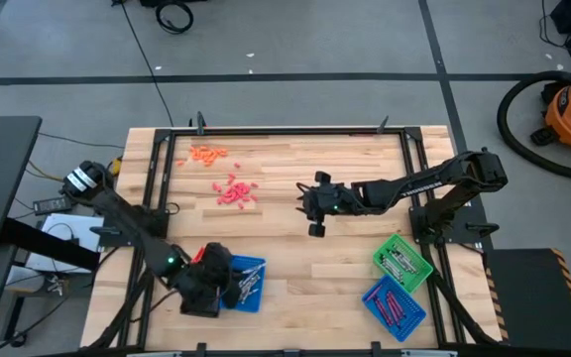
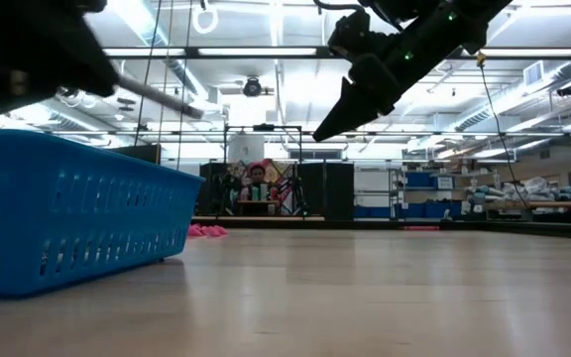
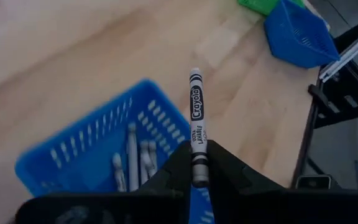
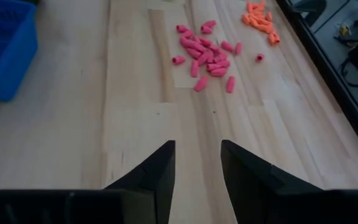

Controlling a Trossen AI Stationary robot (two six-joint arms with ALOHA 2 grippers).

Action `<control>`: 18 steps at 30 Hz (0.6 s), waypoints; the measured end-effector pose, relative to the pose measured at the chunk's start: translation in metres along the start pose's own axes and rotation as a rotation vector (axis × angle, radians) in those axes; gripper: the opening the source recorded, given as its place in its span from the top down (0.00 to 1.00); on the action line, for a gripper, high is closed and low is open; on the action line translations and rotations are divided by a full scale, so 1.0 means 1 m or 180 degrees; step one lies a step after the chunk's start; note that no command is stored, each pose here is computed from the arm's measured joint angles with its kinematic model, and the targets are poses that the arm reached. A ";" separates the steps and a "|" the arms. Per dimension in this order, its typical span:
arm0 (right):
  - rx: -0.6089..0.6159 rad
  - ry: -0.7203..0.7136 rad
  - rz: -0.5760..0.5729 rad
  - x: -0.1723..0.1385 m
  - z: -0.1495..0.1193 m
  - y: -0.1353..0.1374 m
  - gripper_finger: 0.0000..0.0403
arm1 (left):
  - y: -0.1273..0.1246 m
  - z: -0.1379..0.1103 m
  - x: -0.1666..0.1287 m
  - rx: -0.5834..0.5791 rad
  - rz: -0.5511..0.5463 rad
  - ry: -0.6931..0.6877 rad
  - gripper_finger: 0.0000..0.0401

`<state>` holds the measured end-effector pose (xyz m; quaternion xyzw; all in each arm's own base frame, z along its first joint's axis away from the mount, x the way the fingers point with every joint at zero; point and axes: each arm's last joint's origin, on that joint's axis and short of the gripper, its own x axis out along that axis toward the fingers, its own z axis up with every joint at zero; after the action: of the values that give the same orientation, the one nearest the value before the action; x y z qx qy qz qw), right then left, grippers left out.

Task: Sort crayons
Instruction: Put the white crayon into the left blue bin

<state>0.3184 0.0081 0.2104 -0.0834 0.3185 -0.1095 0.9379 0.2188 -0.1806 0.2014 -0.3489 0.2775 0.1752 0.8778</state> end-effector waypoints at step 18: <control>-0.0095 0.0007 0.0068 0.000 0.000 0.002 0.66 | 0.011 -0.022 0.021 -0.0149 0.0349 0.0378 0.73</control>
<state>0.3182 0.0102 0.2099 -0.0938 0.3221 -0.0948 0.9373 0.2214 -0.1865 0.1699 -0.3634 0.3436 0.2085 0.8405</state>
